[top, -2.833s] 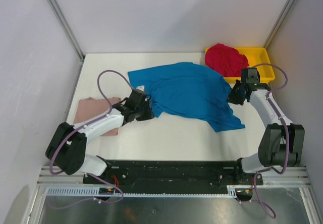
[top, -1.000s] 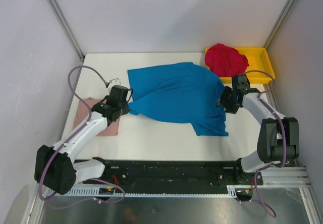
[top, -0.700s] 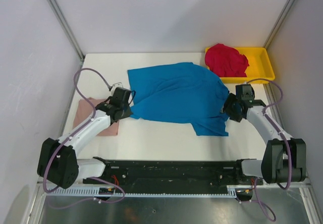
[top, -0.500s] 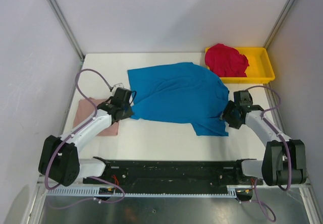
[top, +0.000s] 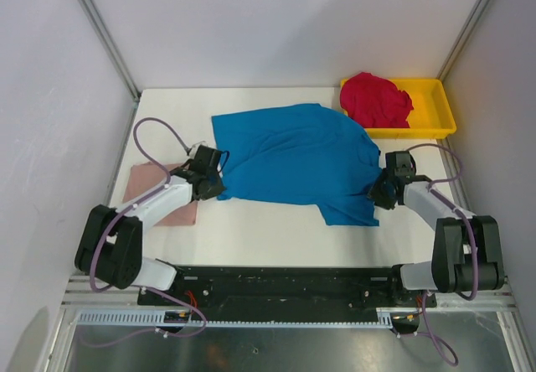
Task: Fold and stack the t-shirts
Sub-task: Flatten out the tshirt
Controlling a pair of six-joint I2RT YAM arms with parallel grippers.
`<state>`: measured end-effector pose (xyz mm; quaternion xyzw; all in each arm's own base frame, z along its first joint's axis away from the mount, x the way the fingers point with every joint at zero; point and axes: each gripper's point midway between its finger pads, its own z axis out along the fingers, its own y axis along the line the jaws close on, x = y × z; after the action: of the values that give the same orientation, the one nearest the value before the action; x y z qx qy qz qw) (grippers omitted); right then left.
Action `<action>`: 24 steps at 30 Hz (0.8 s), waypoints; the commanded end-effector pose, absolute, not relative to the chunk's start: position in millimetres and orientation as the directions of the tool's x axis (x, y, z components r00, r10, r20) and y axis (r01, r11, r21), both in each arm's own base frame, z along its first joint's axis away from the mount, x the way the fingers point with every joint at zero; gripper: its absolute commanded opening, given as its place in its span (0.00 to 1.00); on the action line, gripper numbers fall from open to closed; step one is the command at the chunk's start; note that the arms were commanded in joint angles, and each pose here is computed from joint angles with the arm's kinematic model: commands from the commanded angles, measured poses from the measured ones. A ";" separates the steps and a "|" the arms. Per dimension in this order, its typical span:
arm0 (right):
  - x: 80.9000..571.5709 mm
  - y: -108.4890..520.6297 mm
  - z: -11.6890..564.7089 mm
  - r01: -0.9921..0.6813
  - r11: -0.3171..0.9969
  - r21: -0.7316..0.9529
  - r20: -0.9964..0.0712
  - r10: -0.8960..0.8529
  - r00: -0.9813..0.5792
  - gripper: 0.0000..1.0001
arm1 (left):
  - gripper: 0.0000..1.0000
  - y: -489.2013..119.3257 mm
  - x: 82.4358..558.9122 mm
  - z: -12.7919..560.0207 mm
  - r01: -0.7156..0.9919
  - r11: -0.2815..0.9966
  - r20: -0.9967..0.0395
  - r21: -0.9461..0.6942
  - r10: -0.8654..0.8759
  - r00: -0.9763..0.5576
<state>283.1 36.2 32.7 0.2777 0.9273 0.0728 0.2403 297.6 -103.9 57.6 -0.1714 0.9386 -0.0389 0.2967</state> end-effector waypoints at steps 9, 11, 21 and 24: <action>303.7 41.1 30.0 0.463 0.837 0.290 -0.445 0.547 -0.709 0.01 | 0.00 -74.7 320.4 30.6 -0.478 0.855 -0.510 -0.198 -0.507 -0.695; 303.7 46.2 28.3 0.452 0.843 0.290 -0.443 0.538 -0.718 0.00 | 0.00 -66.0 321.5 26.4 -0.513 0.837 -0.505 -0.191 -0.532 -0.680; 314.5 82.0 18.2 0.390 0.865 0.315 -0.427 0.496 -0.756 0.00 | 0.00 -35.8 354.9 24.1 -0.564 0.810 -0.515 -0.161 -0.556 -0.652; 318.3 89.6 16.9 0.373 0.873 0.315 -0.427 0.481 -0.766 0.00 | 0.00 -26.1 352.0 18.8 -0.592 0.792 -0.505 -0.153 -0.577 -0.642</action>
<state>309.7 75.2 19.4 0.2363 0.9324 0.0954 0.2564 343.9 -45.3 18.2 -0.3049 0.9150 -0.0064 0.2642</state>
